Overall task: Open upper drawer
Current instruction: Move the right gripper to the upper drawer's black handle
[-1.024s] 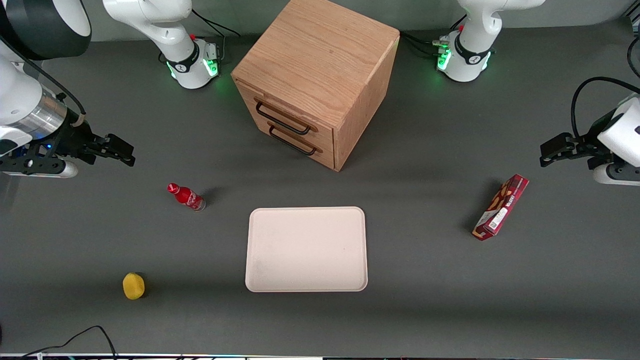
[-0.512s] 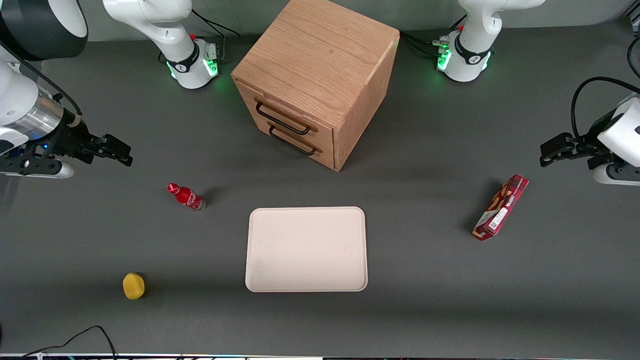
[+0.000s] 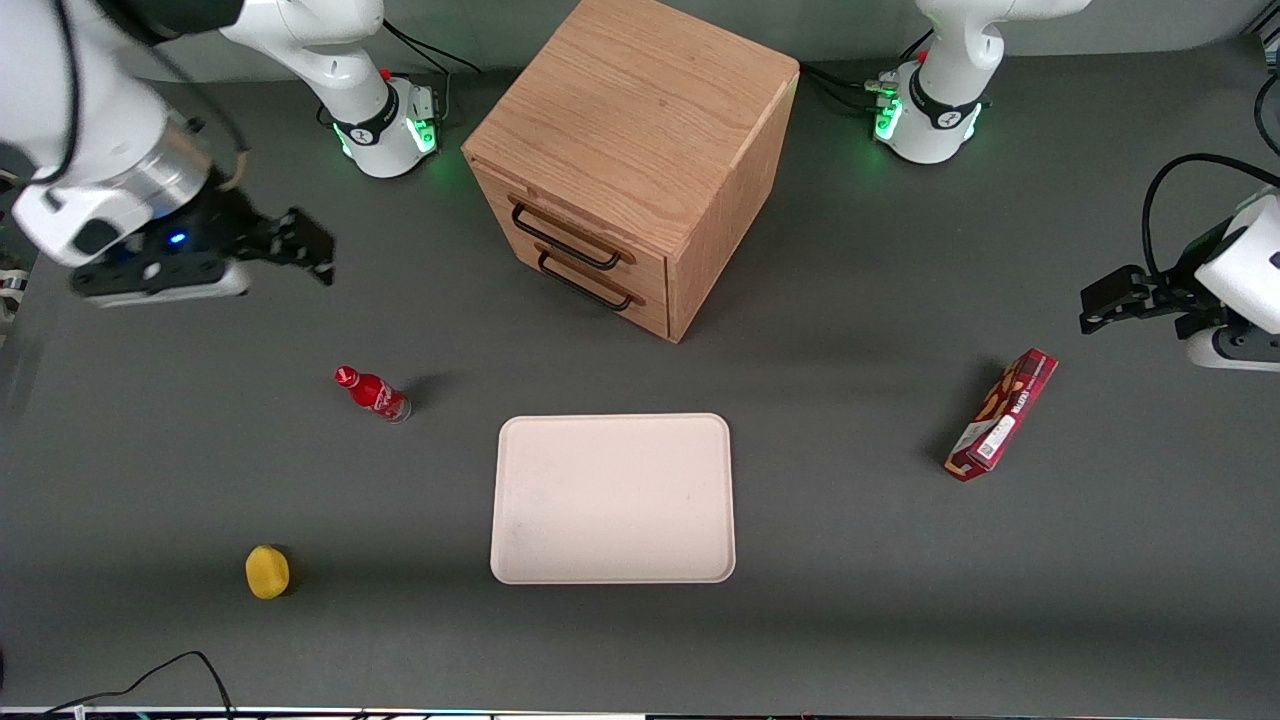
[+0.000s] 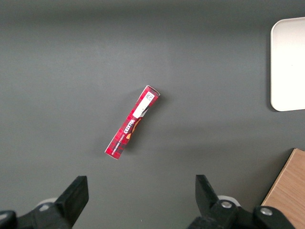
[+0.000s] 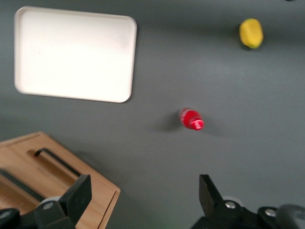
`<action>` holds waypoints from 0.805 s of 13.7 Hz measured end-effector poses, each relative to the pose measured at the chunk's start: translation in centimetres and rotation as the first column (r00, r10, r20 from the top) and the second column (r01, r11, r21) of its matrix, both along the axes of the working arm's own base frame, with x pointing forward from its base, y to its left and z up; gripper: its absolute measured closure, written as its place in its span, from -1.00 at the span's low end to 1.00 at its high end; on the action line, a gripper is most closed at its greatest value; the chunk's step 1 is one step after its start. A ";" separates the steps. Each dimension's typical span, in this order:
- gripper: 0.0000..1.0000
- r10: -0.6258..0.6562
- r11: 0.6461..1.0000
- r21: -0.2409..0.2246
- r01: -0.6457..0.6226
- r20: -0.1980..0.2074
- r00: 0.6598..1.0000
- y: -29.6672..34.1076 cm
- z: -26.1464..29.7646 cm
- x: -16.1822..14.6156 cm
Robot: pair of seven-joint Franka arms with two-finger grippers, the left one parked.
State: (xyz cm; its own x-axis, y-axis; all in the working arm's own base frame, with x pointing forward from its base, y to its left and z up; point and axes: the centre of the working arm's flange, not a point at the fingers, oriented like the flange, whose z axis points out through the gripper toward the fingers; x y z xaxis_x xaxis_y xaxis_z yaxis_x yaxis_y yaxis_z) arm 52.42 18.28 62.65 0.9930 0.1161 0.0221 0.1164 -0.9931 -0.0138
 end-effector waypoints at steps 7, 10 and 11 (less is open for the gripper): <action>-1.00 0.501 0.846 0.247 -0.473 -0.063 0.863 8.2 -4.3 -1.1; -1.00 0.578 0.788 0.334 -0.516 -0.114 0.808 10.6 -8.9 -0.2; -1.00 0.593 0.777 0.350 -0.524 -0.127 0.795 11.6 -10.1 -0.1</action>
State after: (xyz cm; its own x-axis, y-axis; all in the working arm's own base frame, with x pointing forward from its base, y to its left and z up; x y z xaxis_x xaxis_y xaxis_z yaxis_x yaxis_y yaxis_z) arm 52.30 29.85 52.53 0.7353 0.6746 -0.0650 0.6084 -0.6993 -0.3753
